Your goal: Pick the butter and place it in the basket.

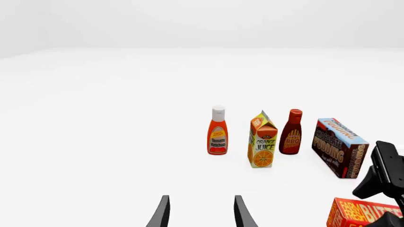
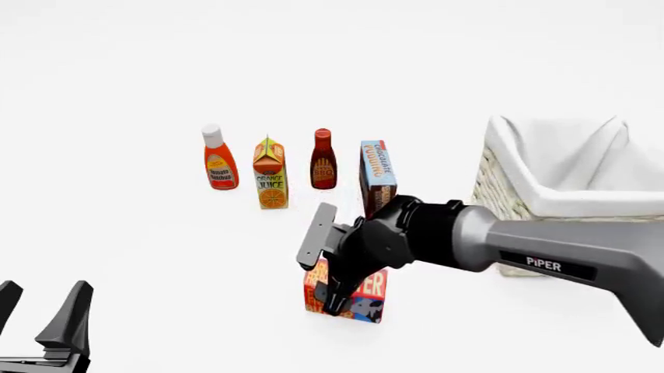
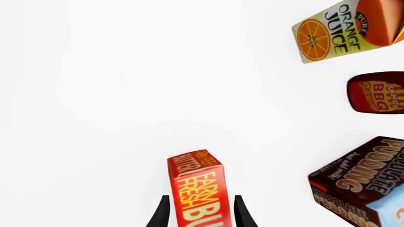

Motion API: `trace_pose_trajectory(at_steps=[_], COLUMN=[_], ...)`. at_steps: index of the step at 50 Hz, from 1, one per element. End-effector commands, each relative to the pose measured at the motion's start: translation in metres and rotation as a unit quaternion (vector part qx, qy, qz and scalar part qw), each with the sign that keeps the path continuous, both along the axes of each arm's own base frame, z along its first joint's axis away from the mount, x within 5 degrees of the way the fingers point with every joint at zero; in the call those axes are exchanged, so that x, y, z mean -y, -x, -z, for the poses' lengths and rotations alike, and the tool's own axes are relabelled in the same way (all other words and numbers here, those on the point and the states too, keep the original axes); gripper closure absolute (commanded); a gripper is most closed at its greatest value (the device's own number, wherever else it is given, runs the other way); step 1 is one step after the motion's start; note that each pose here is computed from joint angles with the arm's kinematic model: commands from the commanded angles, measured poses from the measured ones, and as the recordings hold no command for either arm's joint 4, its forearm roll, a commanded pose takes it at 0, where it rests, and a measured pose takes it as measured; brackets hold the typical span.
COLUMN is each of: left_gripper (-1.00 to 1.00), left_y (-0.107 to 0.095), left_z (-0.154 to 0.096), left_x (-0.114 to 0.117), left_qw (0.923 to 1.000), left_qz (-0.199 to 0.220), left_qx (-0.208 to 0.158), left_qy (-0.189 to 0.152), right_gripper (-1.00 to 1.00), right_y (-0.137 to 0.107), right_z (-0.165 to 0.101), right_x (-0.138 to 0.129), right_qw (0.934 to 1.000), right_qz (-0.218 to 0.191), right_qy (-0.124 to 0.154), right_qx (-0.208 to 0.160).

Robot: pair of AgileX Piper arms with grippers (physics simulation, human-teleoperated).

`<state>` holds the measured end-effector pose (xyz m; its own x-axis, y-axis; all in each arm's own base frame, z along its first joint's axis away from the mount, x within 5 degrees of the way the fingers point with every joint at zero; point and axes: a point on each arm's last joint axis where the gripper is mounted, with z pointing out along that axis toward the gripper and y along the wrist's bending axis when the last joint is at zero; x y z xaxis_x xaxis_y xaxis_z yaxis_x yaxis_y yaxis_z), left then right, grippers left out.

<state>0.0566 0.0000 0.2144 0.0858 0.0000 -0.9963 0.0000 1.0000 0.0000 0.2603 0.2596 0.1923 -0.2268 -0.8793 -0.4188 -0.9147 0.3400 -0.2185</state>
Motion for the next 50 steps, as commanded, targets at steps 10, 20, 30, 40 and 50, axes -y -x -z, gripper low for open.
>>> trace_pose_trajectory(at_steps=[10, 20, 30, 40, 50], left_gripper=[-1.0, -1.0, -1.0, -1.0, -1.0], left_y=[0.0, 0.0, 0.0, 0.0, 0.0], left_z=[0.0, 0.0, 0.0, 0.0, 0.0], left_x=[0.0, 0.0, 0.0, 0.0, 0.0], left_qw=[1.0, 1.0, 1.0, 1.0, 1.0], left_qz=[0.0, 0.0, 0.0, 0.0, 0.0], left_qx=[0.0, 0.0, 0.0, 0.0, 0.0], left_qy=[0.0, 0.0, 0.0, 0.0, 0.0], right_gripper=[-1.0, -1.0, -1.0, -1.0, 1.0], right_y=[-0.004, -0.006, -0.009, 0.007, 0.053], right_z=[0.011, 0.016, 0.022, 0.015, -0.017], right_x=[-0.003, -0.007, -0.011, -0.018, -0.013], right_qw=[1.0, 1.0, 1.0, 0.9996, 0.9928], right_qz=[0.002, 0.002, 0.001, -0.005, -0.065], right_qy=[0.002, 0.003, 0.002, -0.025, -0.077], right_qx=[-0.004, -0.005, -0.004, 0.009, 0.065])
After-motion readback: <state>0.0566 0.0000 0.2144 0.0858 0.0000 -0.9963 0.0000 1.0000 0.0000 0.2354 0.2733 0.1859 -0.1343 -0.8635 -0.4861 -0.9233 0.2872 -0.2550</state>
